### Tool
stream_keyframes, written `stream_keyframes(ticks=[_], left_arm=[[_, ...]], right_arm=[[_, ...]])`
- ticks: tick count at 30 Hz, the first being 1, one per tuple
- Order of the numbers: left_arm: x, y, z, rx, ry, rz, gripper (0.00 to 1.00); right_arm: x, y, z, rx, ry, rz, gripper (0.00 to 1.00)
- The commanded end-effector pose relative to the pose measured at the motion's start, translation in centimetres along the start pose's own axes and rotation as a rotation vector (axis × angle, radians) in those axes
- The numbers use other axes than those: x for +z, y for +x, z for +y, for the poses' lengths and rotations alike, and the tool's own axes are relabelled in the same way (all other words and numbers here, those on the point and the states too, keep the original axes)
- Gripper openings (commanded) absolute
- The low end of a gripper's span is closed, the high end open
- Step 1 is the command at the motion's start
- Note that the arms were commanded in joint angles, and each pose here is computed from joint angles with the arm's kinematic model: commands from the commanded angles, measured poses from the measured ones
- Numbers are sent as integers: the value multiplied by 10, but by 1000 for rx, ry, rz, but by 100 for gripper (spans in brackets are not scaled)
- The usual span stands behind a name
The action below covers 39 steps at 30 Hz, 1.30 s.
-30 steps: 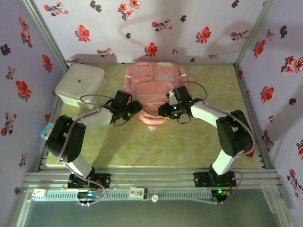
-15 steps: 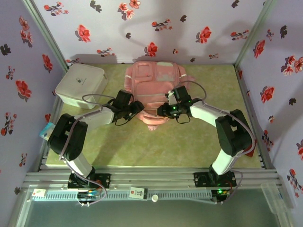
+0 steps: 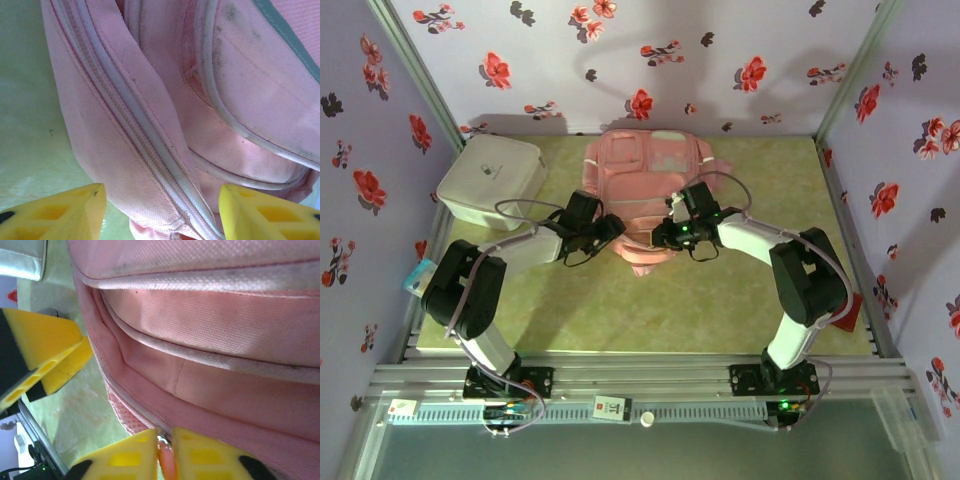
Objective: Pack books, pencil case, and school supplies into a backpack
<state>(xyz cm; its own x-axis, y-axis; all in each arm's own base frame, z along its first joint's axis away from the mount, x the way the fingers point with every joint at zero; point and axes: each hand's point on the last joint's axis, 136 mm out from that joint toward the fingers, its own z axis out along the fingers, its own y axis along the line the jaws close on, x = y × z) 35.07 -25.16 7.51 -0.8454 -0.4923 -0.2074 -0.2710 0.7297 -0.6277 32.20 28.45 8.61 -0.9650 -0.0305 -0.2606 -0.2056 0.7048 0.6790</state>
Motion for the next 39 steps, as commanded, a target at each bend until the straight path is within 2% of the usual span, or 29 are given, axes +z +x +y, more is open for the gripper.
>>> stream_keyframes(ticks=[1,7,14,20,25,27,36,39], left_arm=[[3,-1,-8,12,7,6,61],[7,0,-7,8,5,12,61],[14,-1,-6,-8,-8,13,50],[20,-3,-6,-13,-18,7,30],[19,-7,-4,7,-37,-10,6],[19,-7,-3,36,-52,-9,0],[15,-9,10,85,-123,-18,0],[14,-9,13,87,-129,-17,0]], right_arm=[[-2,-7,4,-34,13,-27,9],[-13,-5,3,-64,45,-69,0],[-22,0,9,-104,66,-115,0],[-29,0,3,-97,144,-189,0],[-45,-5,-19,-46,289,-287,0],[-55,-7,-30,-21,360,-328,0],[-115,-7,-93,71,763,-520,0],[-125,-11,-104,85,820,-535,0]])
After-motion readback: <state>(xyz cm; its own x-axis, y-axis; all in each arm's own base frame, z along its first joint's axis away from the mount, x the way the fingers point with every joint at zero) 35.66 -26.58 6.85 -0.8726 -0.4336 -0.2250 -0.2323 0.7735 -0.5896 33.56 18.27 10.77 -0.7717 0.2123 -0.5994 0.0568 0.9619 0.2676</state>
